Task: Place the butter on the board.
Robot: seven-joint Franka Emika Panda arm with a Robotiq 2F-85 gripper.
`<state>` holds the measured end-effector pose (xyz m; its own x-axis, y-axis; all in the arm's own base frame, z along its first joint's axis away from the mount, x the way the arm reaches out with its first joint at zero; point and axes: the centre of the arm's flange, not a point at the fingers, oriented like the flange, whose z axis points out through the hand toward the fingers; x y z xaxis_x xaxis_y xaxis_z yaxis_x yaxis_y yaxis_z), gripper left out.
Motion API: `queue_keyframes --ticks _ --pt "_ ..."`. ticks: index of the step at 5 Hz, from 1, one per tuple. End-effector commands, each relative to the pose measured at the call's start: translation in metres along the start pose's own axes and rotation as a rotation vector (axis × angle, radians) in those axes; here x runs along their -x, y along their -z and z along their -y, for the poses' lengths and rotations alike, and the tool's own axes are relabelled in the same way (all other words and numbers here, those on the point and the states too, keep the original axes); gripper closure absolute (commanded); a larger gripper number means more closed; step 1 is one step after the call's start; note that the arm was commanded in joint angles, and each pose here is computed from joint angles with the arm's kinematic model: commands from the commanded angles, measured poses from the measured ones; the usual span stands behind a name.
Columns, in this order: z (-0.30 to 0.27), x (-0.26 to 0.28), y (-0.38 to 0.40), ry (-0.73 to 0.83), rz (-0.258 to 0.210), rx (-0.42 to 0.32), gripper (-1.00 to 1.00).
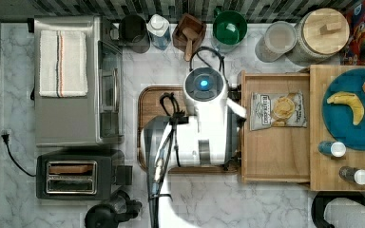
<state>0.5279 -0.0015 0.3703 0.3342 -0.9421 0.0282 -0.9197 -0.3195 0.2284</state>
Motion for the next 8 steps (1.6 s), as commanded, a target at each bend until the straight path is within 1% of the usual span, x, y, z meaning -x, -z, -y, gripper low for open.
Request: queue_keyframes --ticks 1,2,3,4,5,6,7,8 --pt "0.002 0.102 0.037 -0.012 -0.089 -0.135 1.0" --pt "0.002 0.112 0.026 -0.05 -0.073 -0.14 1.0" --pt "0.003 0.128 0.011 -0.114 -0.049 -0.165 1.0" --pt "0.004 0.143 -0.003 -0.148 -0.065 -0.201 1.0" --pt "0.003 0.152 -0.017 -0.17 -0.063 -0.232 1.0" --pt "0.001 0.159 -0.029 -0.184 -0.045 -0.242 1.0" --pt "0.007 0.161 -0.045 -0.17 -0.03 -0.22 1.0" --pt "0.003 0.161 -0.062 -0.146 -0.003 -0.198 1.0"
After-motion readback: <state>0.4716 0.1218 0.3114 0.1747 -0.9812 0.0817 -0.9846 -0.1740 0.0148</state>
